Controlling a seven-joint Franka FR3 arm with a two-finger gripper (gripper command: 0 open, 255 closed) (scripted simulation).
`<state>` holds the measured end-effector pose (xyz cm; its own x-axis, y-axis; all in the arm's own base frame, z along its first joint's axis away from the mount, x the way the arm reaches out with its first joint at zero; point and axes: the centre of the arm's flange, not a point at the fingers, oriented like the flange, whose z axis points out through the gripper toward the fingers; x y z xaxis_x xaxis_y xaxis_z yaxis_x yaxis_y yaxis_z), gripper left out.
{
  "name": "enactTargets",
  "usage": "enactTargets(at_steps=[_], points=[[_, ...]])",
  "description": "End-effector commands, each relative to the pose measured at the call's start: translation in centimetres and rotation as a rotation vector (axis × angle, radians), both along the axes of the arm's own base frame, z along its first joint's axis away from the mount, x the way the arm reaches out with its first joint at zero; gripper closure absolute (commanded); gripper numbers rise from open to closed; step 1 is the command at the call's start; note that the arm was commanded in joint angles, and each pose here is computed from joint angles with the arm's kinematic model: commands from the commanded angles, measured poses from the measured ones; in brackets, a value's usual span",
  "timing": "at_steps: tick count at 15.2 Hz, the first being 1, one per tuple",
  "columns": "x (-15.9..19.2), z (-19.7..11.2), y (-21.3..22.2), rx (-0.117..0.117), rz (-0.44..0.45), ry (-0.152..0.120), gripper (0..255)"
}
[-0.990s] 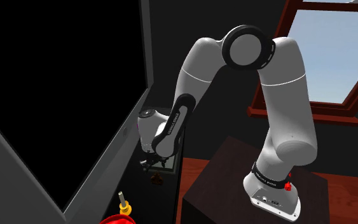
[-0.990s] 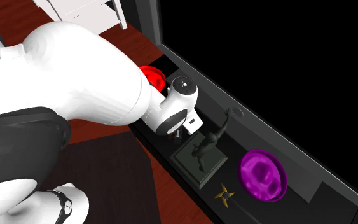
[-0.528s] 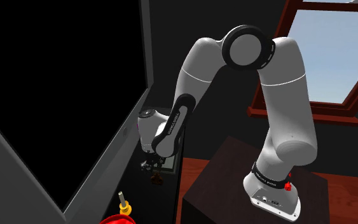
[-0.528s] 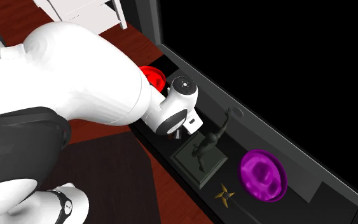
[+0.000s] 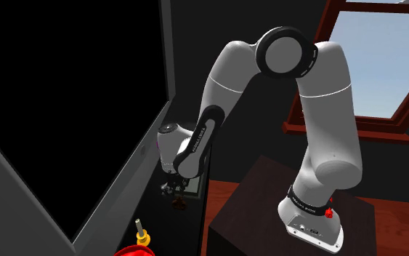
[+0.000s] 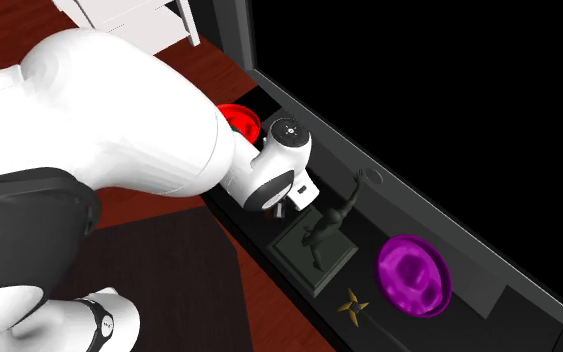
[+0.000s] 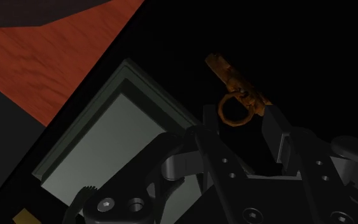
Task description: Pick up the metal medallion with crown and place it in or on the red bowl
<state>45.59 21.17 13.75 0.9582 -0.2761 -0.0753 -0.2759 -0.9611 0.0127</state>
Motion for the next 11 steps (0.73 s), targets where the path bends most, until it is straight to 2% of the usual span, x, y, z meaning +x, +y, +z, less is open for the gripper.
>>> enactTargets(at_steps=[1, 11], points=[[0.1, 0.9, 0.0, 0.000, 0.000, 0.000, 255], [0.1, 6.2, 0.0, 0.000, 0.000, 0.000, 255]])
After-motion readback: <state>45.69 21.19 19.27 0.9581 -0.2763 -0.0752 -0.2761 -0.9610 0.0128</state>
